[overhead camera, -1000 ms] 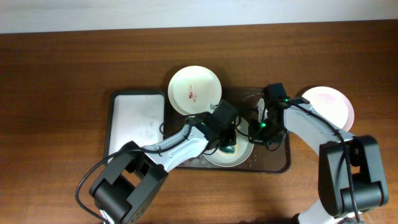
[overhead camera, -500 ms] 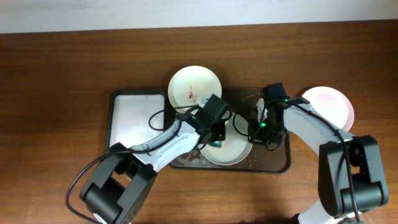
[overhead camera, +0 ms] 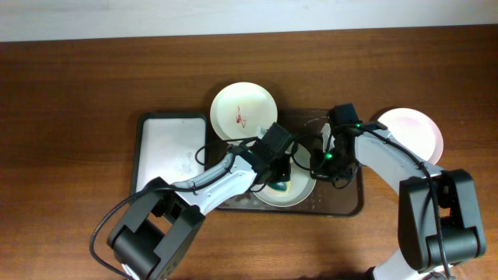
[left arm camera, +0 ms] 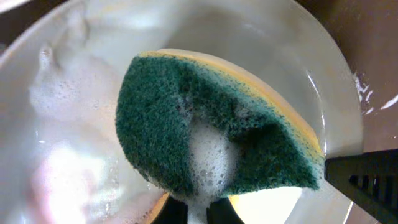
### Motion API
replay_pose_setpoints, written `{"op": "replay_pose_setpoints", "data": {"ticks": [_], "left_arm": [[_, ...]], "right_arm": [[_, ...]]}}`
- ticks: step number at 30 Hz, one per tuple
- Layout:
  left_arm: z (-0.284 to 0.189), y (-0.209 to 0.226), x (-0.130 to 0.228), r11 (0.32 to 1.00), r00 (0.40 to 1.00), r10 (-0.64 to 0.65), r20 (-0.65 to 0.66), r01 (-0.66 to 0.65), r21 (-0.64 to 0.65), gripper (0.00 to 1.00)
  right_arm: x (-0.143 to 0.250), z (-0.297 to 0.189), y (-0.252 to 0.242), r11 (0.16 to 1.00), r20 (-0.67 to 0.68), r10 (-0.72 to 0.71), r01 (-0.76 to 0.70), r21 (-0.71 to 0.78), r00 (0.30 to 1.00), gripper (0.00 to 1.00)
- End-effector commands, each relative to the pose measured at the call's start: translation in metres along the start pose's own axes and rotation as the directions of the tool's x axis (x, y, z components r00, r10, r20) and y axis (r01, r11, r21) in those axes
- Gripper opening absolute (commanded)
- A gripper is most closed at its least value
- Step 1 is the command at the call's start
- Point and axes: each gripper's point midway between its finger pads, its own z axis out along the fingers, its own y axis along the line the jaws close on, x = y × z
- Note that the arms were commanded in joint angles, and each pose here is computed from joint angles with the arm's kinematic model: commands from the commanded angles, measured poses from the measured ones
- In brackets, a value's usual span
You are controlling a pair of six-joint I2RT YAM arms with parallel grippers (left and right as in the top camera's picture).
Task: Clean dirty plates on tray and stack at the side
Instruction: 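Scrub the pale green plate held by the right gripper with the sponge, then move the sponge with the left gripper back over the white tray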
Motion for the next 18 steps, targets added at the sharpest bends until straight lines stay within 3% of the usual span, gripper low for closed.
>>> {"op": "replay_pose_setpoints", "data": {"ticks": [1,5,11,14,18], "left_arm": [[0.001,0.035,0.000,0.986,1.000,-0.013,0.028,0.018,-0.167,0.00],[-0.014,0.045,-0.011,0.983,0.999,0.021,0.044,-0.012,-0.183,0.00],[-0.076,0.028,-0.038,0.993,0.986,0.112,0.124,-0.106,-0.051,0.00],[-0.108,0.039,-0.047,0.995,0.981,0.090,0.171,-0.080,-0.060,0.00],[-0.125,0.075,-0.042,0.993,0.991,0.019,0.130,-0.004,-0.116,0.00]], "right_arm": [[0.001,0.001,-0.002,1.000,-0.001,-0.004,0.004,0.013,1.000,0.04],[0.001,0.001,-0.002,1.000,-0.001,-0.005,0.005,0.014,1.000,0.04],[-0.007,0.001,-0.003,1.000,0.032,-0.013,0.013,0.026,0.999,0.04],[-0.015,-0.001,-0.002,1.000,0.063,-0.021,0.019,0.023,0.998,0.04],[-0.031,-0.022,-0.005,0.996,0.116,-0.032,0.021,0.091,0.993,0.04]]}}
